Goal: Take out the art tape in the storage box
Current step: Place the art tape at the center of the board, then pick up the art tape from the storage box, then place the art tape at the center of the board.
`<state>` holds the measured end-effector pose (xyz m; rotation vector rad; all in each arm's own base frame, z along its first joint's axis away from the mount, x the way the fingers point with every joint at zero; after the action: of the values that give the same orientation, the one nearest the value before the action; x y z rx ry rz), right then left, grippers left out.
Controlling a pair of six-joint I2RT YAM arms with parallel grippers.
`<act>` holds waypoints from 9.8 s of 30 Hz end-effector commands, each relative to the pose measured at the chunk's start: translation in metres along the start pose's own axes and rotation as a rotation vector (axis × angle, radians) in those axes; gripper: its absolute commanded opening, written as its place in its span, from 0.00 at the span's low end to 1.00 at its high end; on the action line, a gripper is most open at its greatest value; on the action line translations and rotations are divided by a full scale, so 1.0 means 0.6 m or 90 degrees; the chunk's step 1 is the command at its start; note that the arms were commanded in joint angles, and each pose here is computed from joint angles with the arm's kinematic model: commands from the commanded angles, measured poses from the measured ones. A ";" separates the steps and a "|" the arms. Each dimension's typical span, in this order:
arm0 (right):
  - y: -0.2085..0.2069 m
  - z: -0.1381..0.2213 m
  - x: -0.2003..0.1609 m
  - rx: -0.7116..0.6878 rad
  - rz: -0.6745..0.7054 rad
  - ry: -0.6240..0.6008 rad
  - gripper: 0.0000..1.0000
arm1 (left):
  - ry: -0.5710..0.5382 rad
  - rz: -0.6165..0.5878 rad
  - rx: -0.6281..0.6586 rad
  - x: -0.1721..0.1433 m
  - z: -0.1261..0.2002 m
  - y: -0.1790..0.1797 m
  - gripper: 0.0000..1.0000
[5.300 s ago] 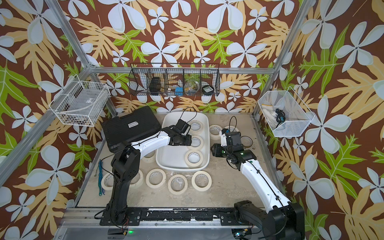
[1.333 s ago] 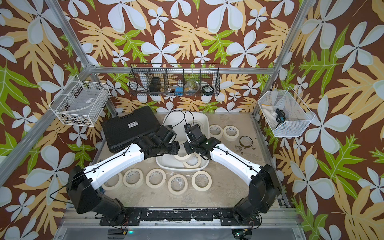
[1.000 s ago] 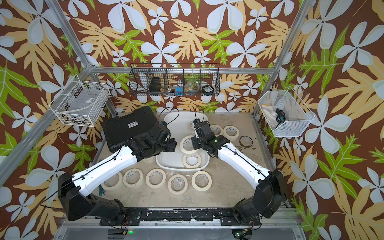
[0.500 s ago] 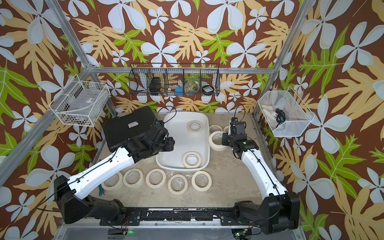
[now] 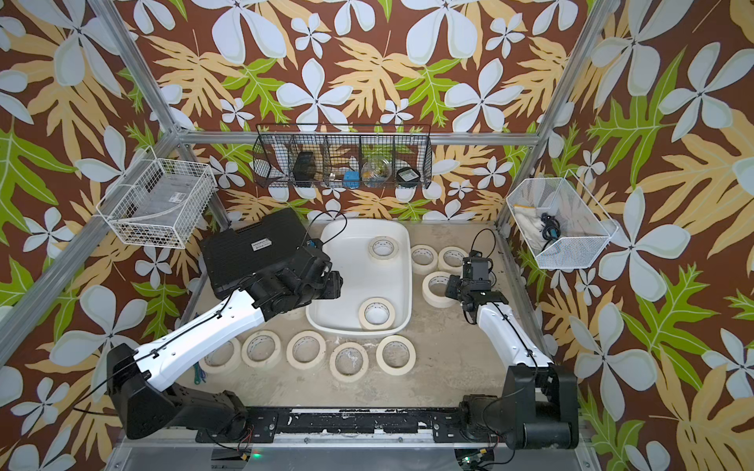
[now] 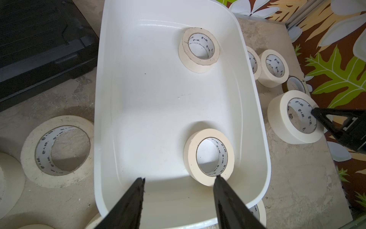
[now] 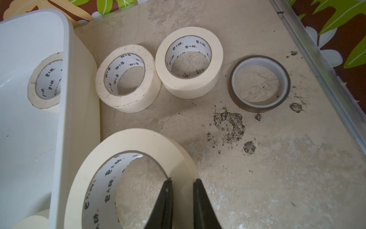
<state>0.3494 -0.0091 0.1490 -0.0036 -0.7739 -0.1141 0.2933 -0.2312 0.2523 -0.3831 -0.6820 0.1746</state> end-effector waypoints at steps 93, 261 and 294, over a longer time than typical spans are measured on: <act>0.078 0.121 0.019 0.177 0.060 -0.046 0.41 | 0.031 0.071 -0.063 0.113 -0.516 -0.092 0.65; -0.060 0.117 0.035 -0.026 -0.107 -0.165 0.00 | -0.037 -0.020 -0.082 -0.061 -0.034 -0.049 0.58; -0.129 -0.069 -0.022 -0.072 -0.194 -0.098 0.00 | -0.041 -0.008 -0.075 -0.066 -0.003 -0.020 0.58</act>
<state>0.3500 -0.0845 0.0985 -0.0139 -0.8620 -0.4419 0.2649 -0.2566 0.2320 -0.4899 -0.7563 0.1233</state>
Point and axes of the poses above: each gripper's point midway between its finger pads, its own z axis back along the fingers, its own y axis along the line the jaws close on, x = y × z, the point moved 3 cm from there along z, back along the fingers, and after that the axes turned 12 degrees about z, right-handed, at the moved point
